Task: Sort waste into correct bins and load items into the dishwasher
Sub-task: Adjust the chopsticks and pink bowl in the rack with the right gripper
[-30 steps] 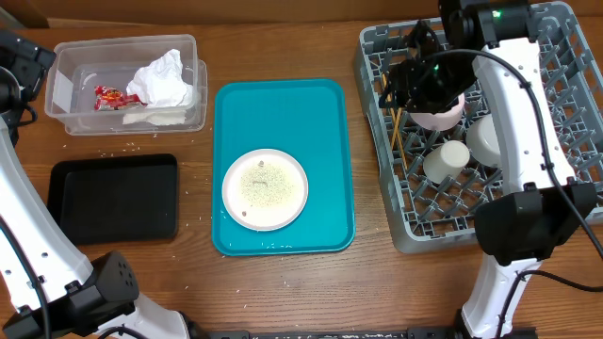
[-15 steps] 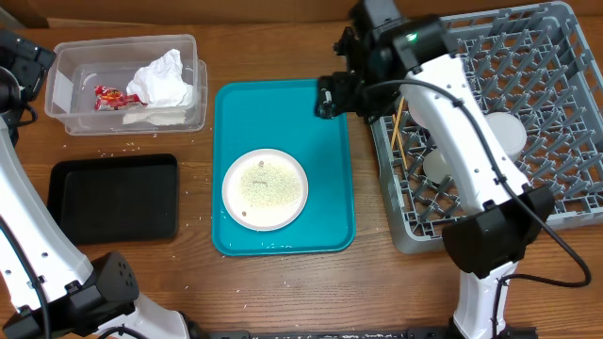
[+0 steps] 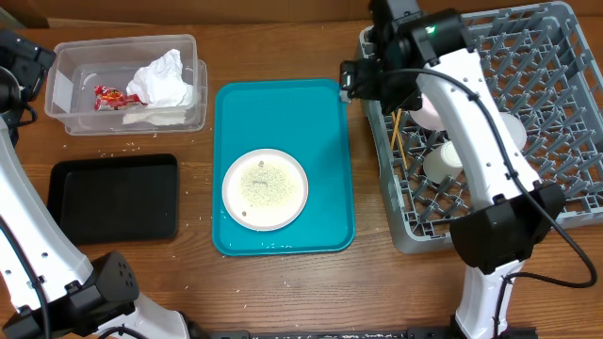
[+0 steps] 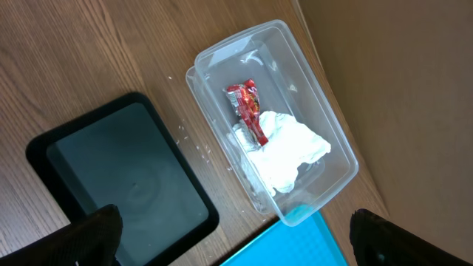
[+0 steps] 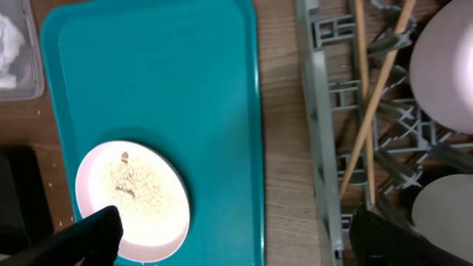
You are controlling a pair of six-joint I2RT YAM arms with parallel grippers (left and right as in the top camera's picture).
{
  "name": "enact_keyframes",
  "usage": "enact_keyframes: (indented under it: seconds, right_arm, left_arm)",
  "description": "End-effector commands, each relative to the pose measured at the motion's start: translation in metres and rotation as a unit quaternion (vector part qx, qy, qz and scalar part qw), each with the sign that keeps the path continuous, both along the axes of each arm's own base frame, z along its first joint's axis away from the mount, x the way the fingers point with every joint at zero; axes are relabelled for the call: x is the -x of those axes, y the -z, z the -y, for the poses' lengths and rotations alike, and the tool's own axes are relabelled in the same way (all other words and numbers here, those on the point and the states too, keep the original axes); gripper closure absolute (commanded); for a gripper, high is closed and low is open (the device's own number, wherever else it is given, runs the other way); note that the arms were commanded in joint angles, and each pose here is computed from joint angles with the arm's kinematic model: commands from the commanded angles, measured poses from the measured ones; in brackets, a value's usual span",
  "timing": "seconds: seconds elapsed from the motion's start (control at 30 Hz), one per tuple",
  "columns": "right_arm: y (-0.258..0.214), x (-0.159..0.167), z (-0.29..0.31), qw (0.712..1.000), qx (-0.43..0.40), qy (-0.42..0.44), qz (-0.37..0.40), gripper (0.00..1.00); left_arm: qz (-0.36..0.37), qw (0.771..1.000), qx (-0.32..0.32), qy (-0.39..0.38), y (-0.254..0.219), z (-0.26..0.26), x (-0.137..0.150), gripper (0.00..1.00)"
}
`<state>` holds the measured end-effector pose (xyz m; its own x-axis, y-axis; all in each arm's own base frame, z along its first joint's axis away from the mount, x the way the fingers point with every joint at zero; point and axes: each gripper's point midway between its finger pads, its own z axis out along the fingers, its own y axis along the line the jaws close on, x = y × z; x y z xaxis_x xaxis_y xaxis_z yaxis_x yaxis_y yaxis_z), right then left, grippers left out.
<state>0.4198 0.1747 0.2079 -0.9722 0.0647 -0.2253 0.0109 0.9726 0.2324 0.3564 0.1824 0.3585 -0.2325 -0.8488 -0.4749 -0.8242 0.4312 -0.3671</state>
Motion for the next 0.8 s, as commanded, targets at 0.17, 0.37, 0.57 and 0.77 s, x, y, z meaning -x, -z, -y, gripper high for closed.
enact_keyframes:
  seconds: [0.17,0.37,0.57,0.77]
  right_arm:
    - [-0.026,-0.006,0.013,0.999,-0.007,0.019,0.036,0.0]
    - [-0.026,-0.006,0.017,0.999,0.003,0.019,0.037,0.0]
    - [-0.025,-0.011,0.032,0.997,0.043,0.034,0.05,0.0]
    - [-0.022,-0.011,0.062,0.994,0.08,0.063,0.042,0.0]
  left_arm:
    - [-0.007,1.0,-0.007,0.006,0.002,0.0,-0.002,0.0]
    - [-0.007,1.0,-0.007,0.006,0.002,0.0,-0.002,0.0]
    - [-0.007,1.0,-0.007,0.006,0.002,0.0,-0.002,0.0]
    - [-0.007,1.0,-0.007,0.006,0.002,0.0,-0.002,0.0]
